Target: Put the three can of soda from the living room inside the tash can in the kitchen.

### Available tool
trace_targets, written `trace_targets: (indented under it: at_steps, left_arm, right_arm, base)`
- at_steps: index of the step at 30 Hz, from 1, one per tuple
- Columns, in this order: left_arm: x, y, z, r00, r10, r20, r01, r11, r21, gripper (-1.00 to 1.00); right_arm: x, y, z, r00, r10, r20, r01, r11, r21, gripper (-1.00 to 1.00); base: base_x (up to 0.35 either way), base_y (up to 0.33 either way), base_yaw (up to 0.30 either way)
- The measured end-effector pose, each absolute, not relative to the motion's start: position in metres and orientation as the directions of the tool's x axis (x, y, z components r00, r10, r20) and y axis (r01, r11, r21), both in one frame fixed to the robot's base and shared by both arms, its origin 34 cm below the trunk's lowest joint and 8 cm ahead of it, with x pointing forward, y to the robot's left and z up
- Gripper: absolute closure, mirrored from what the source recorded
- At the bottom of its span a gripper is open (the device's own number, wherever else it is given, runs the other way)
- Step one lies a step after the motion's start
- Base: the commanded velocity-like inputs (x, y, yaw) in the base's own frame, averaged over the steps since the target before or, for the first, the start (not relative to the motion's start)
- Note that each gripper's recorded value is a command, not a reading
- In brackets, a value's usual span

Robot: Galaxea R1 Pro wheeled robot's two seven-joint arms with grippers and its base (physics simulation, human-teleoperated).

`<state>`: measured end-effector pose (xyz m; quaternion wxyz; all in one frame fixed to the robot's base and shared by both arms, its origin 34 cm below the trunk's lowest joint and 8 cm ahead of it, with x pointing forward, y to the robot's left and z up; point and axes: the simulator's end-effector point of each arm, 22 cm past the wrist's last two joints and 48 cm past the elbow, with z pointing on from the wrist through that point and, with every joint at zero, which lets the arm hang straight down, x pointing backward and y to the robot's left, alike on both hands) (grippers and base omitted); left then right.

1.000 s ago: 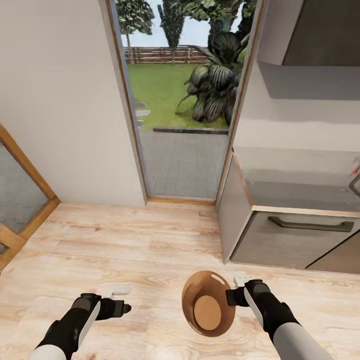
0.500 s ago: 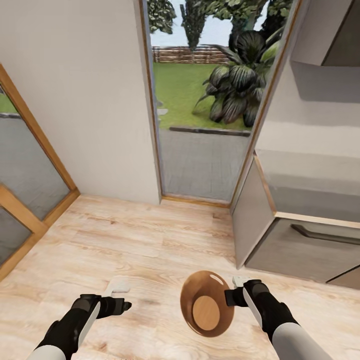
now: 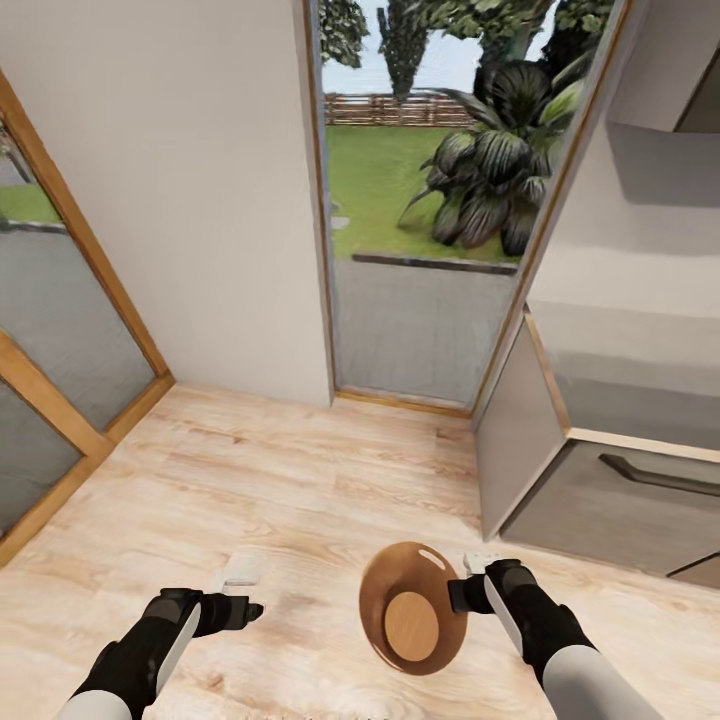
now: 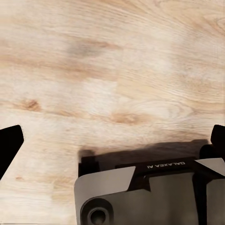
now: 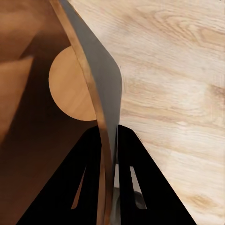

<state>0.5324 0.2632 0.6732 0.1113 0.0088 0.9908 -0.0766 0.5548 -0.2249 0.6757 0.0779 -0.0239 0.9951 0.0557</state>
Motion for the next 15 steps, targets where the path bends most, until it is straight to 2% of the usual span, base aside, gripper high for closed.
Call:
trace_targets:
  at_steps: [6,15]
  left_arm:
    - [0.5319,0.2633,0.673,-0.975,0.002,-0.221,0.036,0.988,-0.148,-1.0]
    - [0.5323,0.2628,0.6731,-0.975,0.003,-0.221,0.037,0.988,-0.148,-1.0]
  right_arm:
    - [0.5548,-0.2244,0.6758,-0.987,-0.039,-0.157,-0.056,0.993,0.108,1.0]
    - [0.5546,-0.2238,0.6757,-0.987,-0.038,-0.157,-0.056,0.993,0.109,1.0]
  base:
    - [-0.185,0.151,0.27]
    - [-0.264,0.186,0.28]
